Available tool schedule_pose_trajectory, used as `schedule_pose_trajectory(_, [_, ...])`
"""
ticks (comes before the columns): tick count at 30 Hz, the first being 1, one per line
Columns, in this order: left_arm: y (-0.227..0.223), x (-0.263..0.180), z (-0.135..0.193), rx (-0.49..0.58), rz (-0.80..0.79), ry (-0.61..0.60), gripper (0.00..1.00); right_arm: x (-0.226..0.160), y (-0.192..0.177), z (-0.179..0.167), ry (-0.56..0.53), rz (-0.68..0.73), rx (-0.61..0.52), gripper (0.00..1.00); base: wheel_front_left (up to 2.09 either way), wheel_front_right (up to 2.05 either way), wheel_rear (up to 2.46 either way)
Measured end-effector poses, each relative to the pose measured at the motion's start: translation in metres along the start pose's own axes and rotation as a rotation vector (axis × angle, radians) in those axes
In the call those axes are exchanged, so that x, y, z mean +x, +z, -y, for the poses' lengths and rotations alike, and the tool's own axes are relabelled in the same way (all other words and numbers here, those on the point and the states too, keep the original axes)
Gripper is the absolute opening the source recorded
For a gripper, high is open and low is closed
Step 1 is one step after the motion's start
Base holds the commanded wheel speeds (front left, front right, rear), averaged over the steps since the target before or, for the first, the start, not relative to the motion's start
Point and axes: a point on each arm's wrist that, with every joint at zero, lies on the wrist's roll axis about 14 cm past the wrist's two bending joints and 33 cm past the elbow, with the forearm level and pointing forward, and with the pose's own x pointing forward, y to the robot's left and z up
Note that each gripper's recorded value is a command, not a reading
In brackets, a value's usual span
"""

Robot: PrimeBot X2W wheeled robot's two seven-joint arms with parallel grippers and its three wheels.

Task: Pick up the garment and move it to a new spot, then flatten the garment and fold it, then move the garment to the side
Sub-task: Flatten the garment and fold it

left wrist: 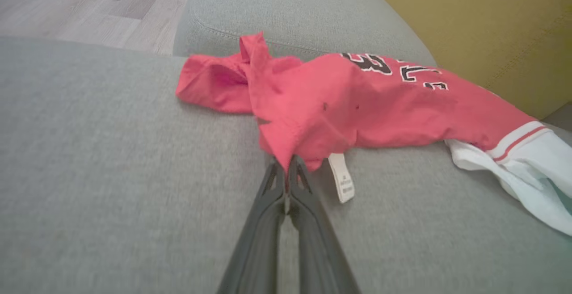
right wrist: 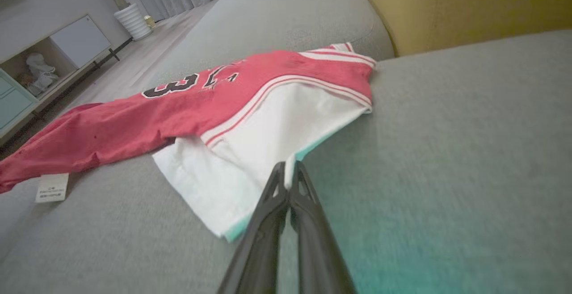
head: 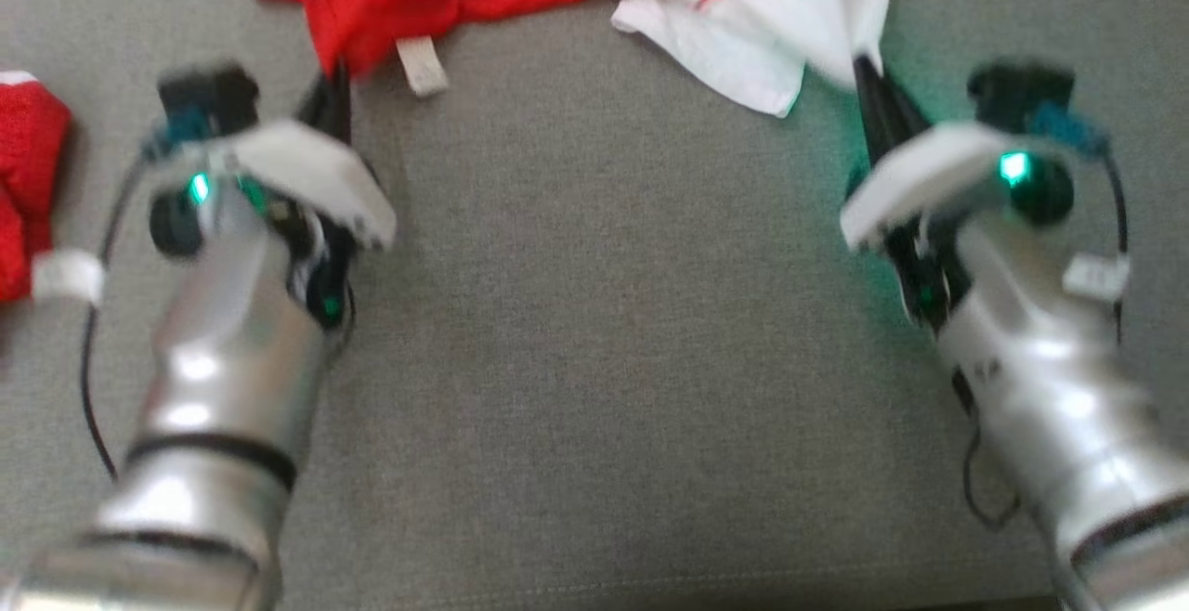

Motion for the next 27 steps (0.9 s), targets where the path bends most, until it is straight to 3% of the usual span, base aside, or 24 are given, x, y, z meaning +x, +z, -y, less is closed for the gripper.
schedule_pose_trajectory(7, [-0.032,-0.058,0.003,-0.066,0.027,0.002,0.0,-0.058,-0.033,0.006,-0.012,0.012,0.116,0.0,0.0,0.0,0.0])
schedule_pose_trajectory(17, [-0.019,-0.129,-0.004,-0.042,0.143,0.02,0.0,-0.149,-0.029,0.012,-0.04,0.08,0.187,0.0,0.0,0.0,0.0])
schedule_pose_trajectory(27, [-0.021,-0.203,-0.004,-0.074,0.106,0.083,0.0,-0.247,-0.058,-0.012,-0.106,-0.099,0.219,0.0,0.0,0.0,0.0])
